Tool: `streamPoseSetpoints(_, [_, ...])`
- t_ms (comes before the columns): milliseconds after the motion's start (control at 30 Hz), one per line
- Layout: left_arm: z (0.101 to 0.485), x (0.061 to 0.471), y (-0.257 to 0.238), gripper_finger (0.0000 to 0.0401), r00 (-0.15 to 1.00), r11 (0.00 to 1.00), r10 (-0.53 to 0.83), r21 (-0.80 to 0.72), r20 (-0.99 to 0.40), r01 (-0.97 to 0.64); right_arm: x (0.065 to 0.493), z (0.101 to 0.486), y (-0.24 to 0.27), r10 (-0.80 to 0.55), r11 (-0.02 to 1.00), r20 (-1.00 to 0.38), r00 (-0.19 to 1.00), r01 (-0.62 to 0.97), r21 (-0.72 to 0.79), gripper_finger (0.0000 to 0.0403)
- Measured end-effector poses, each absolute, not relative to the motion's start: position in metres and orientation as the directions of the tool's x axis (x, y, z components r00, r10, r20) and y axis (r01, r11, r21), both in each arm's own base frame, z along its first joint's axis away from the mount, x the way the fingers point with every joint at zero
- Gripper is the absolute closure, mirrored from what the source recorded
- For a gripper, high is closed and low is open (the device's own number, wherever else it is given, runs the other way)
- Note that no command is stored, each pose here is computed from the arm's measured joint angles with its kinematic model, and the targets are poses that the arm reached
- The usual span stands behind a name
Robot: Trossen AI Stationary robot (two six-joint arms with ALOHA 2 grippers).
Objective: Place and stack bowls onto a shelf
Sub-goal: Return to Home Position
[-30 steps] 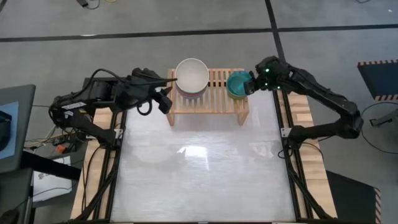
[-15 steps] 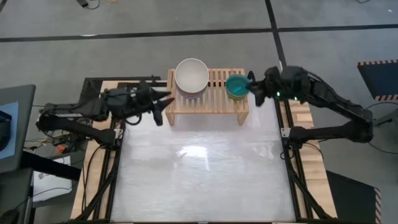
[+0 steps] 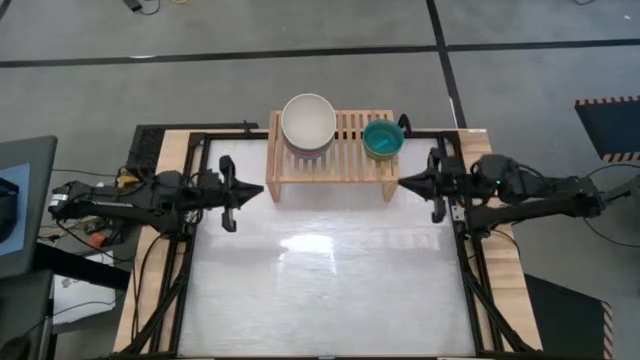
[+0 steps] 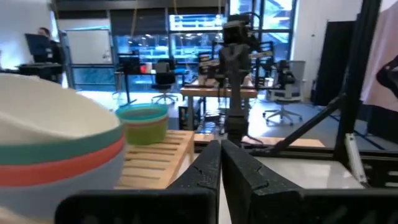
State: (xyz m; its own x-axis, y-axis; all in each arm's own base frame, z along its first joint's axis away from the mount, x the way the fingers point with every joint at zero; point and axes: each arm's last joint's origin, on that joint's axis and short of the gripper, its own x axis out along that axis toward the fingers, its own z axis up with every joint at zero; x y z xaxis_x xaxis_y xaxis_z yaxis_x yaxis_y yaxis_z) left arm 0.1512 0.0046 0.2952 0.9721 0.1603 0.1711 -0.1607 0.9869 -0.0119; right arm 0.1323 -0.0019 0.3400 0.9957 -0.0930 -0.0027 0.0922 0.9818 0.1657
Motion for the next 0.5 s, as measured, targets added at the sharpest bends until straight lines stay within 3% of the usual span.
streamPoseSetpoints(500, [0.238,0.105,0.008,0.0401,0.940,0.964,0.266,-0.039,0.213,-0.264,0.092,0.246,0.001,-0.023,0.982,0.125,0.992,-0.001,0.187,0.0386])
